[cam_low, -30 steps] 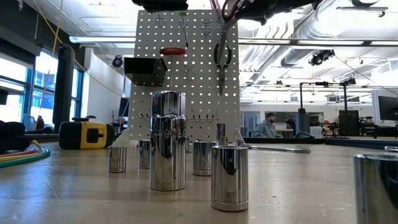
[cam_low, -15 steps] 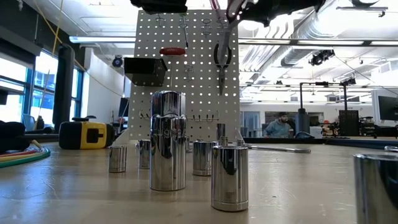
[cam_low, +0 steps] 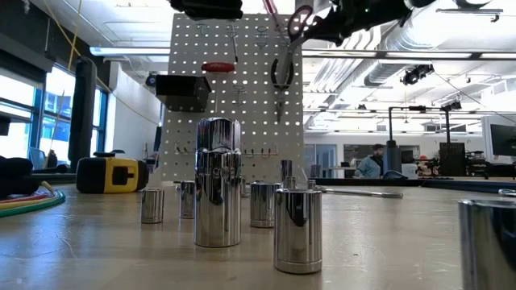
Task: Hang tools onto peg board
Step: Hang the blue scissors on the white peg board
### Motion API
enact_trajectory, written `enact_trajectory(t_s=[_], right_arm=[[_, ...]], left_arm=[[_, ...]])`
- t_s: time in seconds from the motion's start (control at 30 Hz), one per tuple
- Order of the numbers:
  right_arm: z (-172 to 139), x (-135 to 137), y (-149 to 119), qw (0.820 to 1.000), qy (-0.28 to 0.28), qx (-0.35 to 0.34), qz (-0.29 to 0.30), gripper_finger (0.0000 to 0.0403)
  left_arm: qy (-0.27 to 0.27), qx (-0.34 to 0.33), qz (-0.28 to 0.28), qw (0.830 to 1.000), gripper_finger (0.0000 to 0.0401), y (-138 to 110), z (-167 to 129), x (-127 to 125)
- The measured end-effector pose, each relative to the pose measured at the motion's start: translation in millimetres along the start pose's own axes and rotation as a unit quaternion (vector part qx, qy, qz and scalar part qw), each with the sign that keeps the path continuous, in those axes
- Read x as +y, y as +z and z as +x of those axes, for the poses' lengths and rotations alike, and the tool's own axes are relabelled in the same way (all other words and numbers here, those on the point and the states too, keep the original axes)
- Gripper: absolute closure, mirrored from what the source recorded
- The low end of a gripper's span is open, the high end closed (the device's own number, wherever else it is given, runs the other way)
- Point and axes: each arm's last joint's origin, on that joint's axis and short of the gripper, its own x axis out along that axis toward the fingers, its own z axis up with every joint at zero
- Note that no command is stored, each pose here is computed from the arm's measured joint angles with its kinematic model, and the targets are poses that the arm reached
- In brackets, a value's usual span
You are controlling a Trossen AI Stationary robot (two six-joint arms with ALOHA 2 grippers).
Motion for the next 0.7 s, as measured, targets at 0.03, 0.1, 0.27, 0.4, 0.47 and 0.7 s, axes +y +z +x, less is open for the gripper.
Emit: enact_trajectory(t_s=[0.03, 0.1, 0.27, 0.4, 0.47, 0.7], right_arm=[[1.6, -0.5, -1.1, 1.000, 0.001, 0.002, 0.001, 0.0370], [3.7, -1.2, -2.6, 1.000, 0.001, 0.004, 0.002, 0.0370], [3.3, -0.6, -3.7, 1.000, 0.002, 0.008, 0.001, 0.0370], [-0.9, 1.2, -1.8, 1.000, 0.000, 0.007, 0.000, 0.0370], [-2.3, 1.6, -1.0, 1.000, -0.001, 0.005, 0.001, 0.0370], [-4.7, -0.7, 0.6, 1.000, 0.003, -0.008, 0.006, 0.0370]], left_arm=[[0.000, 0.001, -0.001, 1.000, 0.0172, -0.1, 0.0, 0.0], [-0.001, 0.004, 0.000, 1.000, 0.0172, -0.8, 0.0, -0.2], [-0.003, 0.011, -0.006, 1.000, 0.0172, -2.2, 0.0, -0.6], [-0.003, 0.012, -0.006, 1.000, 0.0172, -2.3, 0.0, -0.6], [-0.003, 0.012, -0.006, 1.000, 0.0172, -2.3, 0.0, -0.6], [-0.003, 0.011, -0.006, 1.000, 0.0172, -2.3, 0.0, -0.6]])
